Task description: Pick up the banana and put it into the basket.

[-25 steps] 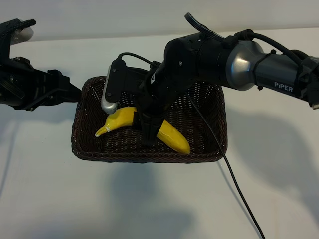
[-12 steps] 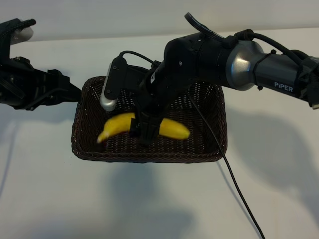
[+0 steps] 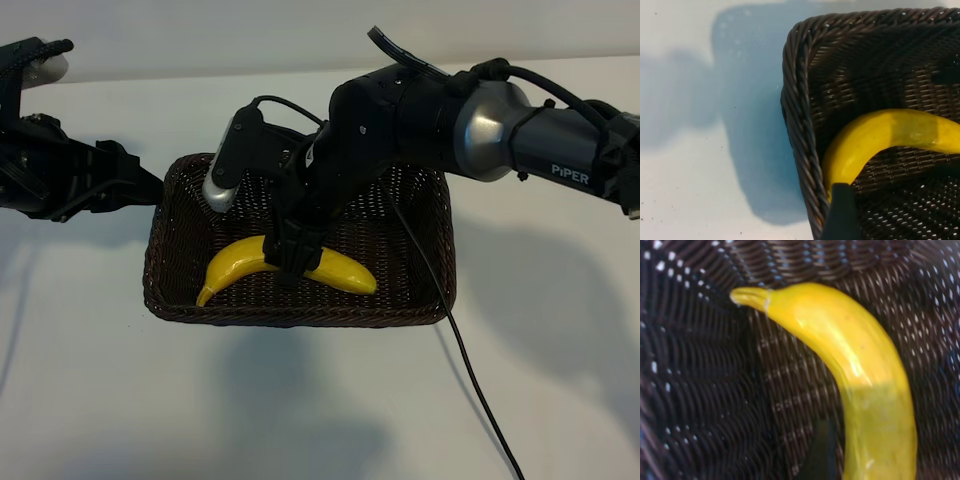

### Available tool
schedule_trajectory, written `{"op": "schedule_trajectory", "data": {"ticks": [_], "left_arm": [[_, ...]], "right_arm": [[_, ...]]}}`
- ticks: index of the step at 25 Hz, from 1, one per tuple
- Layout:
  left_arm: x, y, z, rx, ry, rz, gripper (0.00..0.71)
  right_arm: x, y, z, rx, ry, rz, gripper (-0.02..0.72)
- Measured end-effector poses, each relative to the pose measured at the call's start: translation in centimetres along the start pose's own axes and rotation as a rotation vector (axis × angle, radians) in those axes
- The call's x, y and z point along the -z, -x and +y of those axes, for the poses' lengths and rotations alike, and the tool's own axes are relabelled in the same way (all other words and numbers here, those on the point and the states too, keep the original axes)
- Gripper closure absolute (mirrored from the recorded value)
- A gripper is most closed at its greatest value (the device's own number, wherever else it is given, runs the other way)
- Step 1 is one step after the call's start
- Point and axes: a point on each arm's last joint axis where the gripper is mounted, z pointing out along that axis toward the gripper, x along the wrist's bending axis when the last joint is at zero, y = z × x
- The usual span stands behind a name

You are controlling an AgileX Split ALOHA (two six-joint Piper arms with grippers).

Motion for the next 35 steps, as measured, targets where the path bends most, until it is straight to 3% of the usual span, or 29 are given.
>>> {"op": "schedule_trajectory", "data": {"ticks": [20,27,31,35], "left_arm": [[0.0,-0.1,0.1,-0.037,0.015,0.007,0.113],[0.0,-0.1,0.2,-0.051,0.017,0.008,0.113],[0.0,-0.1,0.2,-0.052,0.02,0.01,0.113],[0.0,-0.1,0.2,-0.052,0.02,0.01,0.113]], "right_arm": [[7.4,1.0,-0.5,-0.114,-0.254,-0.135,0.062],[9.6,3.9,-2.8,-0.348,-0.303,-0.166,0.091],[10.6,5.4,-4.2,-0.508,-0.286,-0.125,0.099],[11.9,5.7,-4.3,-0.564,-0.238,-0.093,0.1]]}}
